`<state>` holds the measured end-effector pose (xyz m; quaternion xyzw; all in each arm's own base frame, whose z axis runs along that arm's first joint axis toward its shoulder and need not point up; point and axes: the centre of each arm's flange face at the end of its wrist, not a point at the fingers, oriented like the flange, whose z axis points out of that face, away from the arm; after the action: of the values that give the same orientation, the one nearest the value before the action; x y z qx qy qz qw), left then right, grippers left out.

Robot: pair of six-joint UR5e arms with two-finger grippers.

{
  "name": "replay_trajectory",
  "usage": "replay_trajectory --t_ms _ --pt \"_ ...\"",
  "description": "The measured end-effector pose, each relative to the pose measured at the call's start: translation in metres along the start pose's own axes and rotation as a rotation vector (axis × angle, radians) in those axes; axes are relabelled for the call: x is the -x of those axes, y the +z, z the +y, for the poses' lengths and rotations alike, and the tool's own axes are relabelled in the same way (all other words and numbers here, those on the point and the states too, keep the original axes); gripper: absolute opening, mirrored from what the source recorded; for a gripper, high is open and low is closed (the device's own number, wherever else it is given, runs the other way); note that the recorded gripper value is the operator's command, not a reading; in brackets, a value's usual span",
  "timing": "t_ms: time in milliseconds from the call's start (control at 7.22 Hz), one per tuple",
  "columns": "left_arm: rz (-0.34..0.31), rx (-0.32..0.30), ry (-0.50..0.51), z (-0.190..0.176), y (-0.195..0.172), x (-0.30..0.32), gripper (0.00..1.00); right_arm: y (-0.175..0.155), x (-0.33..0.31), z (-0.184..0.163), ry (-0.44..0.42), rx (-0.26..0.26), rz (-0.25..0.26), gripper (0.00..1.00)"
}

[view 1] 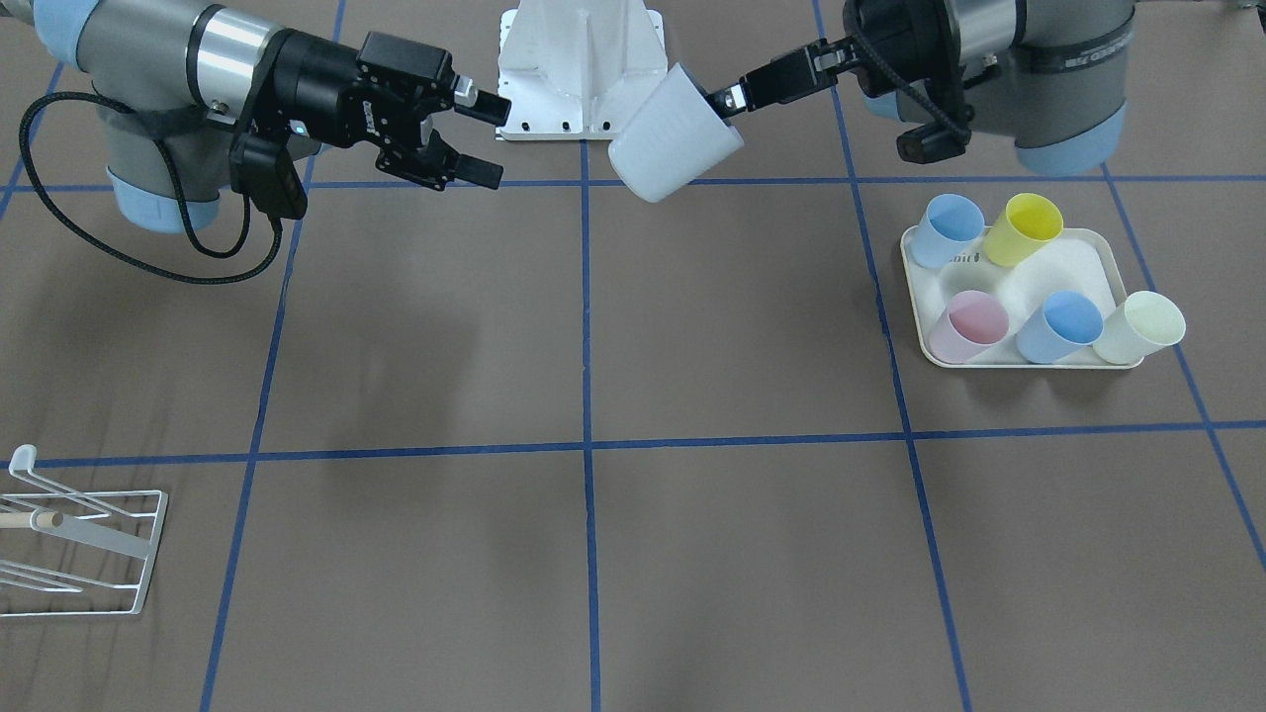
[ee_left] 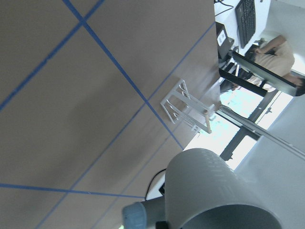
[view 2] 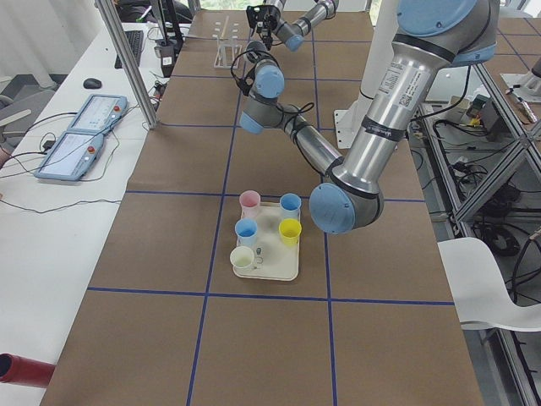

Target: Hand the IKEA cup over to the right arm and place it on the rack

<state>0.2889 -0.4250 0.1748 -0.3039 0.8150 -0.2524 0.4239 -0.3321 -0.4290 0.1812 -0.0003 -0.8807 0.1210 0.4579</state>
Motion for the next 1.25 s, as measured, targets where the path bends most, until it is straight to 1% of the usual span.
replay_trajectory --t_ms 139,277,416,554,831,1247 --pt "0.072 0.088 -0.078 0.01 0.005 0.012 0.0 0.01 0.017 0.01 0.015 0.023 -0.059 0.99" --pt "0.128 0.167 -0.129 0.019 0.011 0.027 0.0 0.021 0.029 0.02 0.038 0.038 -0.107 0.99" --pt "0.17 0.219 -0.158 0.024 0.014 0.037 0.0 0.027 0.034 0.027 0.05 0.05 -0.134 0.99" --pt "0.193 0.248 -0.176 0.027 0.015 0.042 0.0 0.029 0.036 0.03 0.052 0.056 -0.15 0.99" --pt "0.232 0.286 -0.219 0.031 0.019 0.051 0.0 0.03 0.038 0.033 0.054 0.054 -0.175 0.99" --pt "0.26 0.339 -0.256 0.035 0.027 0.07 0.0 0.034 0.04 0.036 0.057 0.052 -0.19 0.99"
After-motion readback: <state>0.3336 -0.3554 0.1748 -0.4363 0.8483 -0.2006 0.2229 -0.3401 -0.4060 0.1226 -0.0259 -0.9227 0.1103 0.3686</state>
